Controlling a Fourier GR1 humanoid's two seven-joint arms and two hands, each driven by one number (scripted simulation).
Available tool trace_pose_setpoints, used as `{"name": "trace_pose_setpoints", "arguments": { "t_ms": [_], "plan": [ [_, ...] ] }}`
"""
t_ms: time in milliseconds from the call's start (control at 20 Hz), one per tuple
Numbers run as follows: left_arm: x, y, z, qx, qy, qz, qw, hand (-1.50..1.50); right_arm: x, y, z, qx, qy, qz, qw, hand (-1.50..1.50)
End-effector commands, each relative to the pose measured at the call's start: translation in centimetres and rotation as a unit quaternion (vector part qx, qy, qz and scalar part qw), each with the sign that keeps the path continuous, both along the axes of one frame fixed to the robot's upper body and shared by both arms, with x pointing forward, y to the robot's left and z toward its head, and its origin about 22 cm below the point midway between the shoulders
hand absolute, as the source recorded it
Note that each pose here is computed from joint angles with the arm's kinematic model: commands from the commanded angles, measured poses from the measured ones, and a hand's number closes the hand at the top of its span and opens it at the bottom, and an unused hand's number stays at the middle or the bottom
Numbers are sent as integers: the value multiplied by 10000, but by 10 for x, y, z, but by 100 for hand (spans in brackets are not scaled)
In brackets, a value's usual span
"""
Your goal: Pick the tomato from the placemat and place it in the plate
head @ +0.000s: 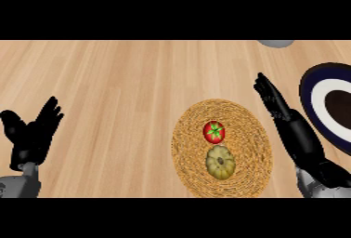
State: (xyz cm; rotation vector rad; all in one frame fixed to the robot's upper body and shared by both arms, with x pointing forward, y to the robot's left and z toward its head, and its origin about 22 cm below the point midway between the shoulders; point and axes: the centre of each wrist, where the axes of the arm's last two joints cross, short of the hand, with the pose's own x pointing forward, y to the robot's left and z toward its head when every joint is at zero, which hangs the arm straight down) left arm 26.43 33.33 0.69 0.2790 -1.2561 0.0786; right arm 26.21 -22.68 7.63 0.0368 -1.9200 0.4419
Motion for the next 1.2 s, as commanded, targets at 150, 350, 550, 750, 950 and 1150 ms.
{"name": "trace_pose_setpoints", "arguments": {
  "t_ms": [150, 350, 550, 750, 950, 1150],
  "plan": [
    [32, -30, 41, 625, -987, -848, 9895, 0, 25, 97, 15, 1185, 961, -409, 9875, -150],
    [34, -49, 47, 688, -1133, -1257, 9832, 0, 43, 31, 9, -2696, -212, -542, 9612, 150],
    [36, -76, 44, 674, -1328, -1350, 9796, 0, 12, 133, -43, -691, 1314, -1502, 9774, -150],
    [34, -79, 39, 630, -1355, -1414, 9786, 0, -11, 173, -87, -1520, 845, -1402, 9747, -150],
    [26, -77, 44, 711, -1342, -1303, 9798, 0, -5, 152, -66, -2046, 178, -1920, 9597, -150],
    [36, -60, 39, 797, -1335, -1248, 9799, 0, -2, 159, 4, -2115, -188, -2121, 9539, -150]
  ]
}}
